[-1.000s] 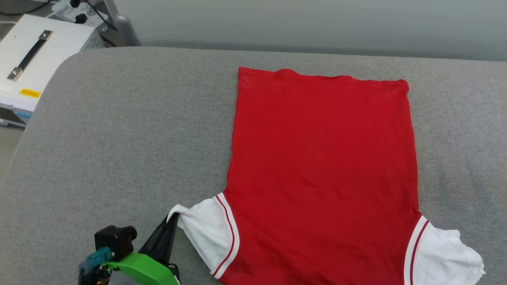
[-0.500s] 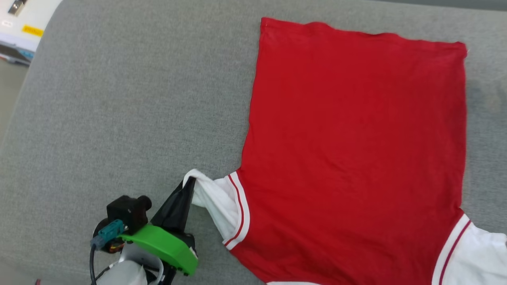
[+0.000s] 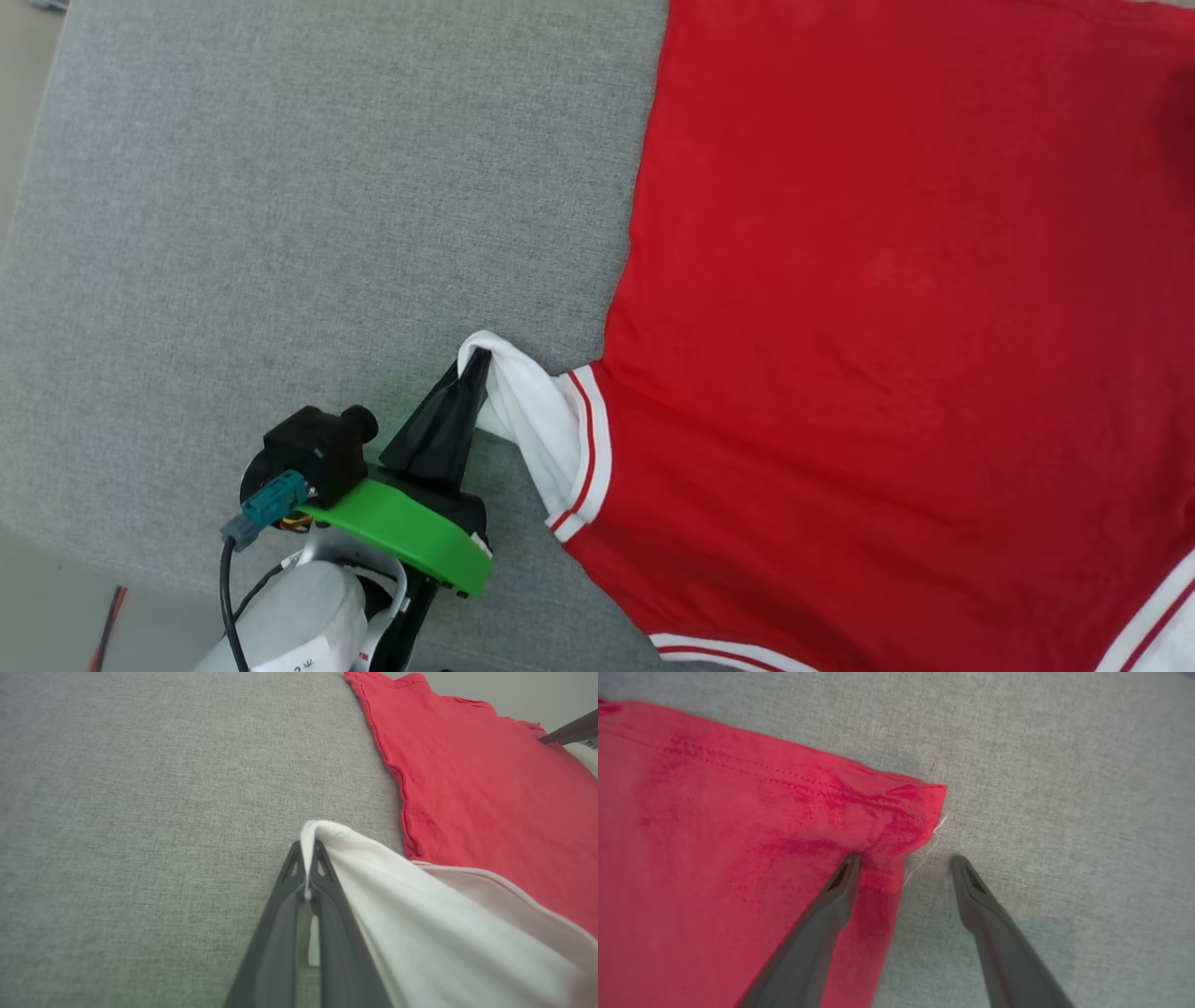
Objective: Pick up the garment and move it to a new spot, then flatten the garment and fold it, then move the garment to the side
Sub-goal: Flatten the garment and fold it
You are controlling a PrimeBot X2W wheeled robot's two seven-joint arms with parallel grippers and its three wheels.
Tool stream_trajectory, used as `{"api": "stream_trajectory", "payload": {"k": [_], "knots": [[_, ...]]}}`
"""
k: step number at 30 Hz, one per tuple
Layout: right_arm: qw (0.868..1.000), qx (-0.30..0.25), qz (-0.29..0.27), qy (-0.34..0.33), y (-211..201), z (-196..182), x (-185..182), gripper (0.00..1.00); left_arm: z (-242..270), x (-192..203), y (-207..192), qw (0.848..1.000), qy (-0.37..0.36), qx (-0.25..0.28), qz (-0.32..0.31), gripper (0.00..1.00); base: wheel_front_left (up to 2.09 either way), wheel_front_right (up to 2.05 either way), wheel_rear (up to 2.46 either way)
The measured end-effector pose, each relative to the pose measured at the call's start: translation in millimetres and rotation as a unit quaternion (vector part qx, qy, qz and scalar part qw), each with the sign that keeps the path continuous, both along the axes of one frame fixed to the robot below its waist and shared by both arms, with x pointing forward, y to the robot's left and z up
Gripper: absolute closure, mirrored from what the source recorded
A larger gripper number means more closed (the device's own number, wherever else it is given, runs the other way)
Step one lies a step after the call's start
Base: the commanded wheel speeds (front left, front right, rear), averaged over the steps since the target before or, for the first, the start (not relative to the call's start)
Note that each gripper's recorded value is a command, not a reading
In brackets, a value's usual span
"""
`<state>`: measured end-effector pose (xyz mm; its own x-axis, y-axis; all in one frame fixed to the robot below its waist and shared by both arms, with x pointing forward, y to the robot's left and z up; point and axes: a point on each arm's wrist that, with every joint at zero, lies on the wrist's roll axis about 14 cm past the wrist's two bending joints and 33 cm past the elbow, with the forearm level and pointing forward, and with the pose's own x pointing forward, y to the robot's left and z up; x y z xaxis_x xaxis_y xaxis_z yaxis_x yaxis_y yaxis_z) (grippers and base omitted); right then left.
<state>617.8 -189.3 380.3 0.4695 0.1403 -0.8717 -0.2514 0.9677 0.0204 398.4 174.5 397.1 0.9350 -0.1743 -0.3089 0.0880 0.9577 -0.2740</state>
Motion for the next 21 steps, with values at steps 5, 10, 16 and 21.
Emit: {"api": "stream_trajectory", "payload": {"k": [5,10,16,21], "knots": [[1.0,-0.003,-0.001,0.023,1,-22,-3,0.0,-1,1,6,1.0,-0.001,0.005,0.009,1.0,0.0,0.0,0.0],[1.0,-0.007,0.003,0.008,-2,-15,0,1.0,4,2,8,1.0,-0.012,0.012,0.006,1.0,0.0,0.0,0.0],[0.999,0.003,0.014,-0.044,4,12,3,1.0,13,-1,14,0.999,-0.023,0.016,0.015,1.0,0.0,0.0,0.0],[0.992,0.001,0.043,-0.118,4,54,0,1.0,22,-15,15,0.999,-0.029,0.012,0.022,1.0,0.0,0.0,0.0]]}}
